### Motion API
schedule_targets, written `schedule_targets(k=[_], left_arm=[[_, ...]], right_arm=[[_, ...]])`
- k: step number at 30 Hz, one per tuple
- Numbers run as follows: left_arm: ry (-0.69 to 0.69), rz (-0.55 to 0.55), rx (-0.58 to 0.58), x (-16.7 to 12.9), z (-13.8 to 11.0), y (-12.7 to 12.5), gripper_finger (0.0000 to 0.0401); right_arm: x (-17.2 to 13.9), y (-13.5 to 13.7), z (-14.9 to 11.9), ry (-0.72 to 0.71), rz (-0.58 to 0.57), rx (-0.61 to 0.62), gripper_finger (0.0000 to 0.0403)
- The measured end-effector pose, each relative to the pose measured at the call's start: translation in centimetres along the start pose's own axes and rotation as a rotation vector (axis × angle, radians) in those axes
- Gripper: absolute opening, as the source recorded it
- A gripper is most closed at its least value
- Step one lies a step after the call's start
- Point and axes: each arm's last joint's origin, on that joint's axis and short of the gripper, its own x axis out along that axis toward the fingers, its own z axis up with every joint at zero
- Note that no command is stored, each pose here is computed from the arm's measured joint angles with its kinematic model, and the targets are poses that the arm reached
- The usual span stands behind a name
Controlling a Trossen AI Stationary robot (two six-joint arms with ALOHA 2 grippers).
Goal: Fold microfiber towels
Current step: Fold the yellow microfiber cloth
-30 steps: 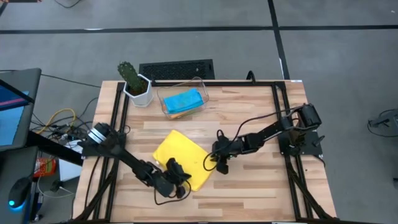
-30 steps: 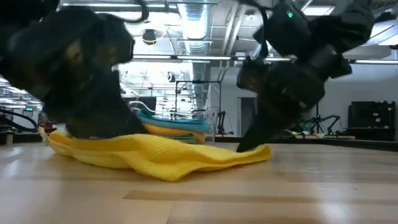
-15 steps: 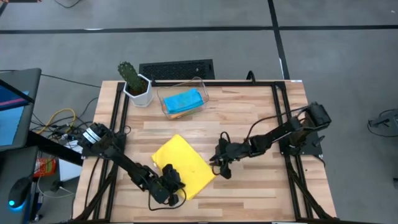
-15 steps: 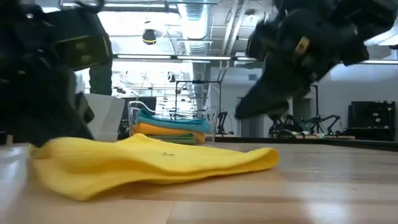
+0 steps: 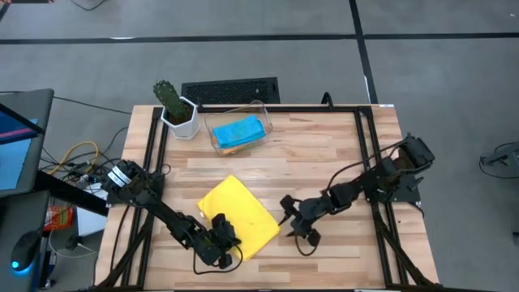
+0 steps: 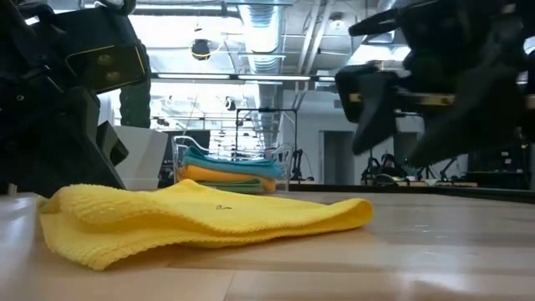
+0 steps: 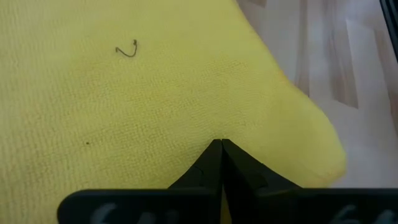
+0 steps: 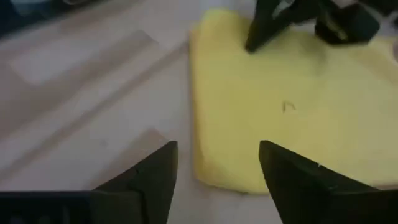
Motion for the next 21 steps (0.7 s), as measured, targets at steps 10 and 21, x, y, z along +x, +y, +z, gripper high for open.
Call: schedule_targets(k=[10, 21], left_arm=[[0.003, -0.001, -0.004, 0.0, 0.0, 0.0, 0.0], [0.007, 0.001, 0.005, 0.0, -0.1, 0.0, 0.0]], right_arm=[[3.7, -0.2, -1.9, 0.071, 0.007, -0.059, 0.0239], [4.3, 0.0, -2.1, 0.131, -0.041, -0.061, 0.0146]])
